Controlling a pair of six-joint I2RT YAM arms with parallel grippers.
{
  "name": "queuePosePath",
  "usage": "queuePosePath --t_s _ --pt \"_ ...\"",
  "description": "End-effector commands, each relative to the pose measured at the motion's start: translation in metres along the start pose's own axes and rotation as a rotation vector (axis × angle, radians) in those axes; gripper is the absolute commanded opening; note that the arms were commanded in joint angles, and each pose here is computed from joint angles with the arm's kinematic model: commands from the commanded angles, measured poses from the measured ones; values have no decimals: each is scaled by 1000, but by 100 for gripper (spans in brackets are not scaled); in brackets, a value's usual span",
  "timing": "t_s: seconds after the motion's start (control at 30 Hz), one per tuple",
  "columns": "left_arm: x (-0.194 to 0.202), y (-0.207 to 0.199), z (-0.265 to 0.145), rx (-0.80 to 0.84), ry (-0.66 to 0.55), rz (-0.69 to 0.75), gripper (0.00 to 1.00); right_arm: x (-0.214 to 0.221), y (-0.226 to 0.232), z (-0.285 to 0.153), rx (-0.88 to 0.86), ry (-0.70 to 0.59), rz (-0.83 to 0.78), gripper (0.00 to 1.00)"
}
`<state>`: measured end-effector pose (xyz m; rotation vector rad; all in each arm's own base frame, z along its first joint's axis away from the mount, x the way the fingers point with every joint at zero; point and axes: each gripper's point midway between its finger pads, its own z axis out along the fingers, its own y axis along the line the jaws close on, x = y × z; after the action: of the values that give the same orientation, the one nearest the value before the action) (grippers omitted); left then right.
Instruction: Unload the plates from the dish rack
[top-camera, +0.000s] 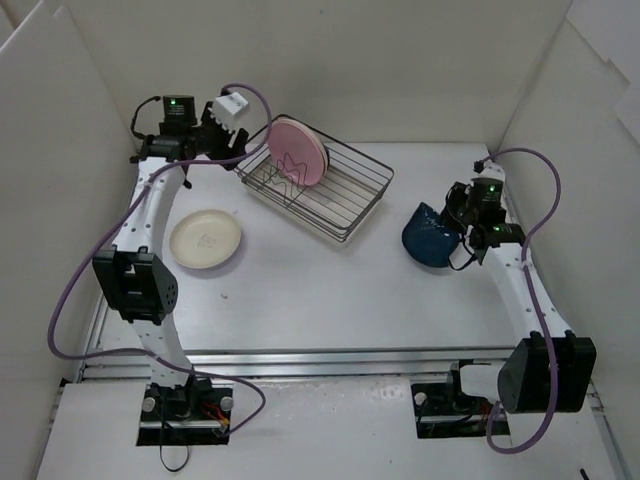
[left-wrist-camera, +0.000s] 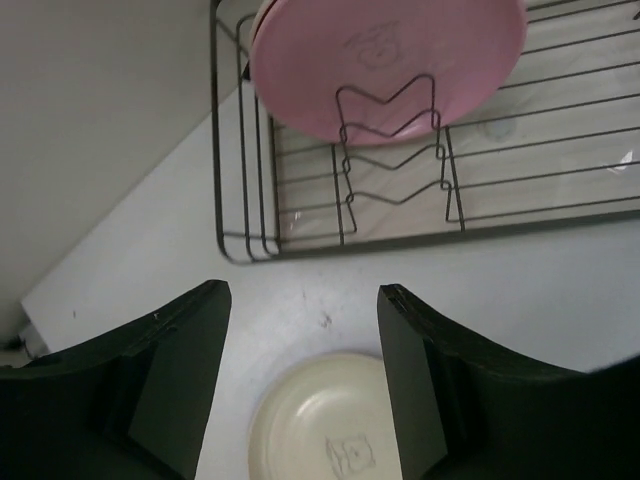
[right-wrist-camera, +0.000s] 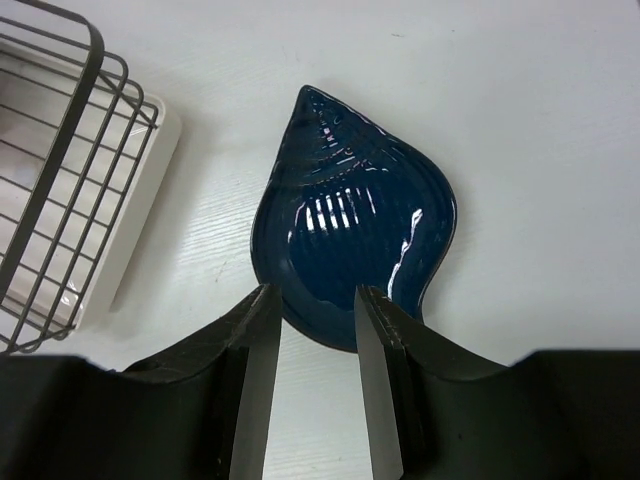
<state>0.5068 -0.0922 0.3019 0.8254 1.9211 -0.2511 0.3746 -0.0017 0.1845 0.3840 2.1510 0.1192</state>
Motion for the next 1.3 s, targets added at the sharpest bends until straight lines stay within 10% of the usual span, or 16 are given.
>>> queuePosePath --t_s 0.0,0.6,1.27 --pt "-72 22 19 -61 -307 277 61 -26 31 -19 -84 -79 -75 37" --pt "-82 56 157 -68 -543 192 62 -14 61 -27 -104 -12 -175 39" --pt "-67 33 165 11 -548 236 6 -6 58 -9 -60 78 -251 40"
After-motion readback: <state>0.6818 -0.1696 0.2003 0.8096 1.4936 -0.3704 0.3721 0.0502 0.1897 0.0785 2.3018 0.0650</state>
